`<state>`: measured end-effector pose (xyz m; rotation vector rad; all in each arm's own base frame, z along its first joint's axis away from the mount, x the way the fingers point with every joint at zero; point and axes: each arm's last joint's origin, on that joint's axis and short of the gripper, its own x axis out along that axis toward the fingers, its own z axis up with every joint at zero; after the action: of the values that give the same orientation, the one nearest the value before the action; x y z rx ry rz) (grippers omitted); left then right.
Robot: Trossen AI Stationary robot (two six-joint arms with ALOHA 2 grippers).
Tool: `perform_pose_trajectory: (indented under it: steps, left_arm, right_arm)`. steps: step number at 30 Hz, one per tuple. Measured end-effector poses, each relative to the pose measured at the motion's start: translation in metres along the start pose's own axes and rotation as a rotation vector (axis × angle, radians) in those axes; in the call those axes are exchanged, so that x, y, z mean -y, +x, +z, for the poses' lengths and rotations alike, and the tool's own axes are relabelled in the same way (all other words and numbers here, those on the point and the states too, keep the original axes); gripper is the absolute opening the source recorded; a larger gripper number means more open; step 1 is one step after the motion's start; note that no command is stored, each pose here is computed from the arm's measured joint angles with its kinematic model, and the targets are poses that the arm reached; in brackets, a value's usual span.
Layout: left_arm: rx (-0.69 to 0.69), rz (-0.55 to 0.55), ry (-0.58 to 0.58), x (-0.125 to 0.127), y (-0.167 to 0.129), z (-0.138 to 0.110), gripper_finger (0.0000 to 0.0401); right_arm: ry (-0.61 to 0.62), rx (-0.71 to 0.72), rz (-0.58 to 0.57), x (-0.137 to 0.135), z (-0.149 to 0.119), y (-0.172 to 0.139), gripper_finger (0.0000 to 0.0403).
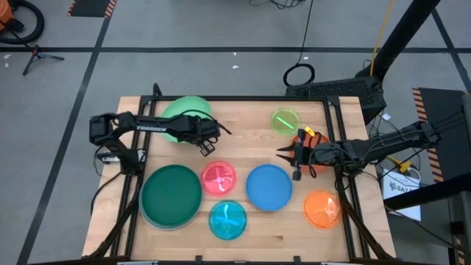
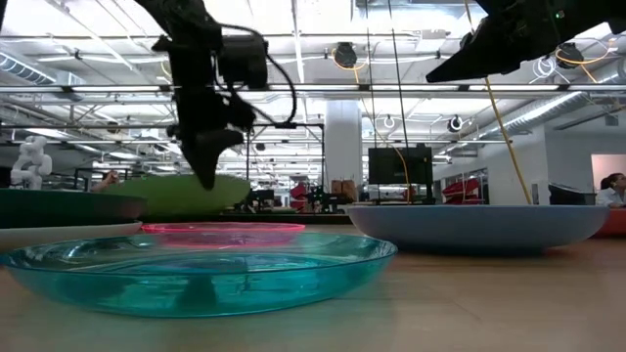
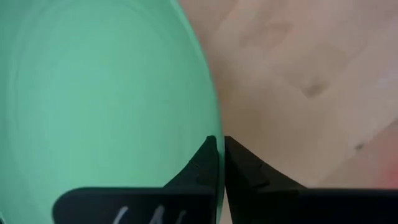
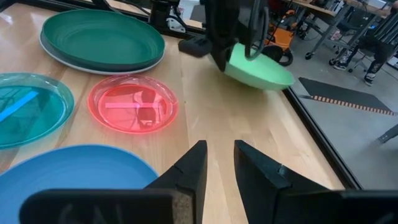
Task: Stack plastic plates
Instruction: Stack the green plate on top of the dark green plate
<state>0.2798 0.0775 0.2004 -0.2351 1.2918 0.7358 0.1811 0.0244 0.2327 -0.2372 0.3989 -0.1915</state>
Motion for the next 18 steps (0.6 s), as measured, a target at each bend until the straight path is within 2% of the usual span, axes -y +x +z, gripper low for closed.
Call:
perform_pose_trajectory:
  steps: [8,13,18]
  left_arm:
    - [0.082,-0.05,0.246,0.02,-0.053,0.002,0.001]
    - [0.077,-0.104,0.425,0.044,-0.086,-0.011,0.001]
    - [0.065,-0.119,0.483,0.063,-0.107,-0.03,0.001]
  right_arm:
    - [-0.005,-0.006,0.0,0.0,-0.001,0.0,0.0073]
    - [-0.007,-0.011,-0.002,0.0,-0.001,0.0,0.0073]
    - [-0.007,-0.011,-0.002,0.0,-0.001,0.0,0.0073]
